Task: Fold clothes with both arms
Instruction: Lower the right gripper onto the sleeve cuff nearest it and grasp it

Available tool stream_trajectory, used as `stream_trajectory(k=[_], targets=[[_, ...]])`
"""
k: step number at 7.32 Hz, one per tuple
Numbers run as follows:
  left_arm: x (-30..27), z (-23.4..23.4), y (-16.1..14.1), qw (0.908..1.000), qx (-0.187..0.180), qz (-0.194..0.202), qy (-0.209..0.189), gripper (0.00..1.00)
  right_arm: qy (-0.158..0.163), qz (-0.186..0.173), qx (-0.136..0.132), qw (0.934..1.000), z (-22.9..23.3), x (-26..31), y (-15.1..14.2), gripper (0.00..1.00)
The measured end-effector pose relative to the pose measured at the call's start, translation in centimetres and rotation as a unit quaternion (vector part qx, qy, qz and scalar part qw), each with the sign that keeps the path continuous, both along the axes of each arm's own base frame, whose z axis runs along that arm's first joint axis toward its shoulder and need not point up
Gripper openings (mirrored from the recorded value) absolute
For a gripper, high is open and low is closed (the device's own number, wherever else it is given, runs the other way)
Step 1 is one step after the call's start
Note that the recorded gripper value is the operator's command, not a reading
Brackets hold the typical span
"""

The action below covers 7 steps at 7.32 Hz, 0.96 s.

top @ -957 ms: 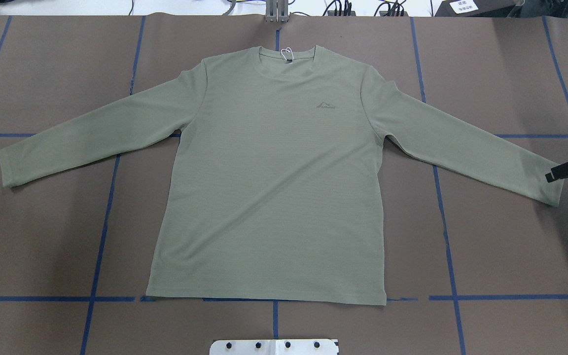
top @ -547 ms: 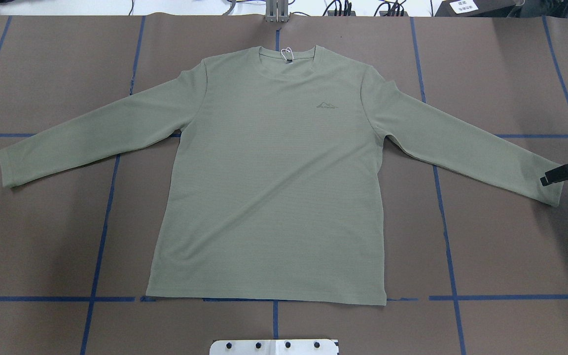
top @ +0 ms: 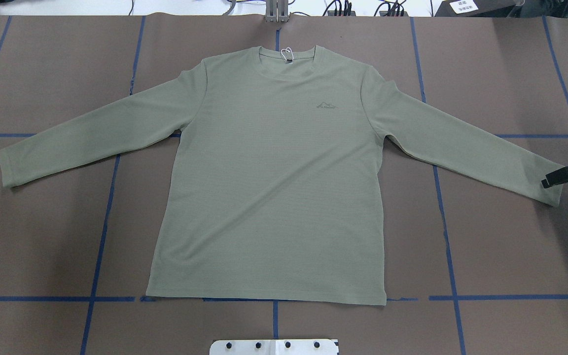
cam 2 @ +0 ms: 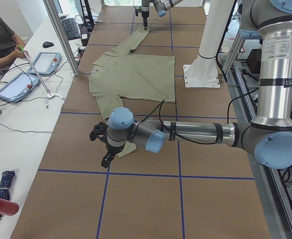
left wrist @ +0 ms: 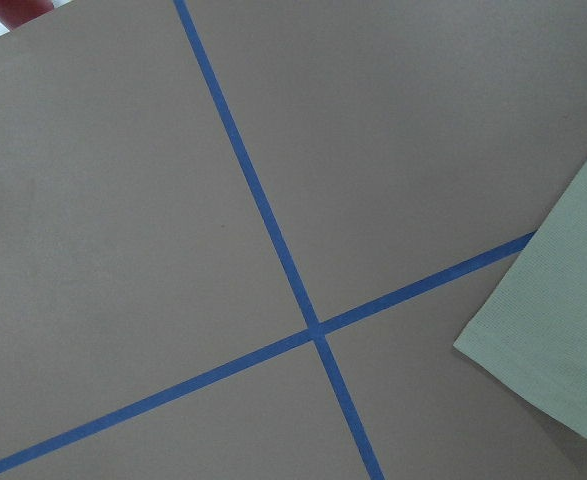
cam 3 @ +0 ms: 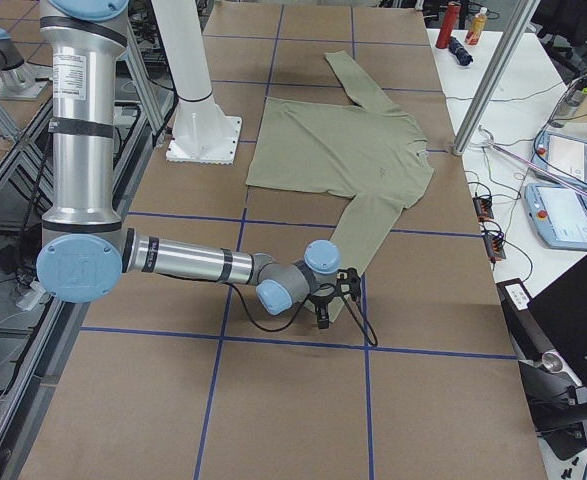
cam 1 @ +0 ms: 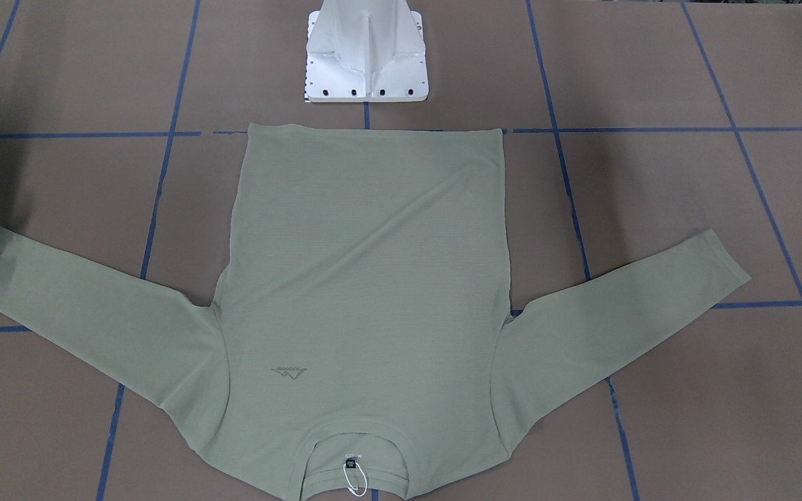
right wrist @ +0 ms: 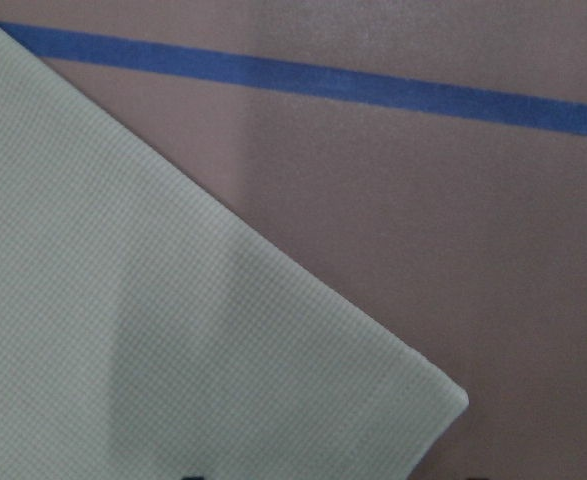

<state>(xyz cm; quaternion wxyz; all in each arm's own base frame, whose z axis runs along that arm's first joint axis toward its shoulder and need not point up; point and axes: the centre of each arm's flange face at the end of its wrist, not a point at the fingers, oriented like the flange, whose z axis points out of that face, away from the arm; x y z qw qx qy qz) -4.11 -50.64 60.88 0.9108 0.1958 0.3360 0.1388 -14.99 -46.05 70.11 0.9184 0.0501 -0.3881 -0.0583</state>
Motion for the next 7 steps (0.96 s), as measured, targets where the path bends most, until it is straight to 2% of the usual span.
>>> stream_trajectory(k=[1,2,3,5,7], targets=[[0.0,-0.1,-0.1,1.0,0.0,0.0,0.0,1.0,-0.002,-0.001,-0.001,1.0,0.0,0.0,0.0,0.24],[0.0,-0.1,-0.2,1.0,0.0,-0.001,0.0,1.0,-0.003,-0.002,-0.002,1.0,0.0,0.0,0.0,0.1],[0.0,-0.2,-0.2,1.0,0.0,-0.001,-0.001,1.0,-0.004,-0.002,-0.001,1.0,-0.2,0.0,0.0,0.0],[0.0,-0.1,-0.2,1.0,-0.001,-0.001,-0.001,1.0,-0.009,-0.004,0.0,1.0,-0.7,-0.2,-0.1,0.0],[0.0,0.0,-0.2,1.0,-0.002,-0.001,-0.001,1.0,-0.028,-0.011,0.004,0.9995,-2.2,-0.4,-0.3,0.0]])
